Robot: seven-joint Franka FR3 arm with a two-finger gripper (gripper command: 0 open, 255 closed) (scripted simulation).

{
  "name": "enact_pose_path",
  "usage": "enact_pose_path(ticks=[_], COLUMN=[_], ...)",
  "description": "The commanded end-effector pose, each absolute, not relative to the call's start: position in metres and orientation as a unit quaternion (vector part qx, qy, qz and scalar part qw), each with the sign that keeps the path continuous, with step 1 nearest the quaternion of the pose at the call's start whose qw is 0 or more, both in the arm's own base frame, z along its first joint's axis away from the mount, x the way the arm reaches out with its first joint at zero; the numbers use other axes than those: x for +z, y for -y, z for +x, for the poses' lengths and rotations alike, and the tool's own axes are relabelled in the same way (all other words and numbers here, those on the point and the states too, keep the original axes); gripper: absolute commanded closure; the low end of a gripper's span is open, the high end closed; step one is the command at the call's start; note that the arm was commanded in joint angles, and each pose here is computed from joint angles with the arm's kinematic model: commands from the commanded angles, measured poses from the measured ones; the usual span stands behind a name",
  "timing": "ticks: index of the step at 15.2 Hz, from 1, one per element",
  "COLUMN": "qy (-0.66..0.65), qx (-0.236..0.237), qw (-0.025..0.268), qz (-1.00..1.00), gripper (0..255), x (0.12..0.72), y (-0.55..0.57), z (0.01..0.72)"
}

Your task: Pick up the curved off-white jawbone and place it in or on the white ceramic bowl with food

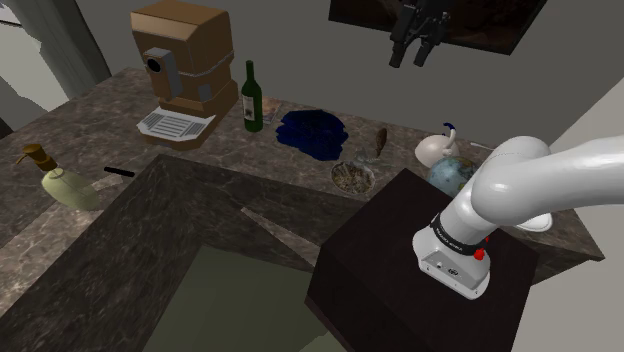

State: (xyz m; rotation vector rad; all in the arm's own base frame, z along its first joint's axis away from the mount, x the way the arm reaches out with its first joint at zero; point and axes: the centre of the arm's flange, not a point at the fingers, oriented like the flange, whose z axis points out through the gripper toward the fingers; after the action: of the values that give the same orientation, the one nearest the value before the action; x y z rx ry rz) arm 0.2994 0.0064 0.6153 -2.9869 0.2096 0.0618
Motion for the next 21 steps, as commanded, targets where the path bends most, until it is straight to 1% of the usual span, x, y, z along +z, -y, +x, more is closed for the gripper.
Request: enact_pose_path(ticks=[1, 21], qy=[-0.070, 0.076], qx=[0.021, 0.051], qw=[0.073, 0.035], qz=[-0.995, -0.995], gripper=[0, 0], x=[0.615, 0.389], y=[-0.006, 0.112], z=[0.299, 0.341])
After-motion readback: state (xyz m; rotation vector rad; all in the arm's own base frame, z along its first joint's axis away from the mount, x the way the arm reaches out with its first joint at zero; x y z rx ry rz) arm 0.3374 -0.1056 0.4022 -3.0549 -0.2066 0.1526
